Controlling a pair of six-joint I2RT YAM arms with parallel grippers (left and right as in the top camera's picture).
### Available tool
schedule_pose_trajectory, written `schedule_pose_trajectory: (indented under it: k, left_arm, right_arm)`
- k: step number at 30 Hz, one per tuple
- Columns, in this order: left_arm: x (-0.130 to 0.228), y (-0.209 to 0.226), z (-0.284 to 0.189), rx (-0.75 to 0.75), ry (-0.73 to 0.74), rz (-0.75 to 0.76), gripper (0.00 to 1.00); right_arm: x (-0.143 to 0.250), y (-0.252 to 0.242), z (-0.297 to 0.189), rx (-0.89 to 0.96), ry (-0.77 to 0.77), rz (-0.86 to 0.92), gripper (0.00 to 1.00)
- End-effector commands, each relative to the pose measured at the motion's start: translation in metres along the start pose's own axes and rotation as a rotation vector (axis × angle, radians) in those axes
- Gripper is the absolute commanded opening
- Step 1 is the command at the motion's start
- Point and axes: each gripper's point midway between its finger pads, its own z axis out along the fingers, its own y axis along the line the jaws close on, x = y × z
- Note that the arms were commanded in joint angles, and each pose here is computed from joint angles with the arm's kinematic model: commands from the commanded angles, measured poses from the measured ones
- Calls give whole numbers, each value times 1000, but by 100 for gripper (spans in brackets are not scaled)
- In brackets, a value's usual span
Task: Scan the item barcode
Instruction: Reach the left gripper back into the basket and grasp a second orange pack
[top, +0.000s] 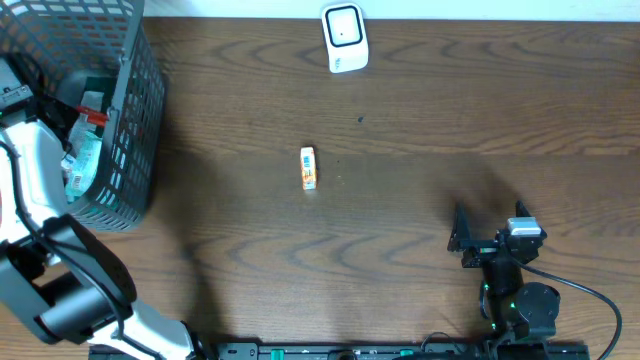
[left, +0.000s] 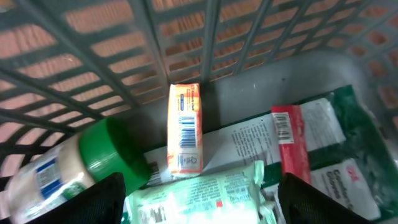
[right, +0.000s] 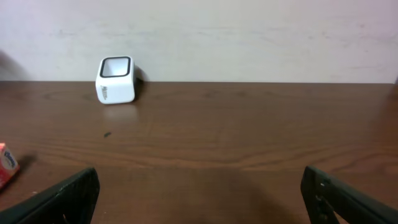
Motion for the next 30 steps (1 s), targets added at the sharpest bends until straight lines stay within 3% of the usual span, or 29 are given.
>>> schedule_pose_trajectory:
  k: [1,16,24,30]
  left_arm:
    - [6,0,18,-24,15,17,79]
    - [22,7,55,-71,60,25,78]
    - [34,12,72,-103,89,38,68]
    - [22,7,66,-79,49,22,47]
  right_arm:
    - [0,-1,0,3,-1,-5,99]
    - [0,-1,0,3,-1,-5,99]
    - [0,-1,0,3,-1,-5,99]
    - [0,-1,0,3,-1,-5,99]
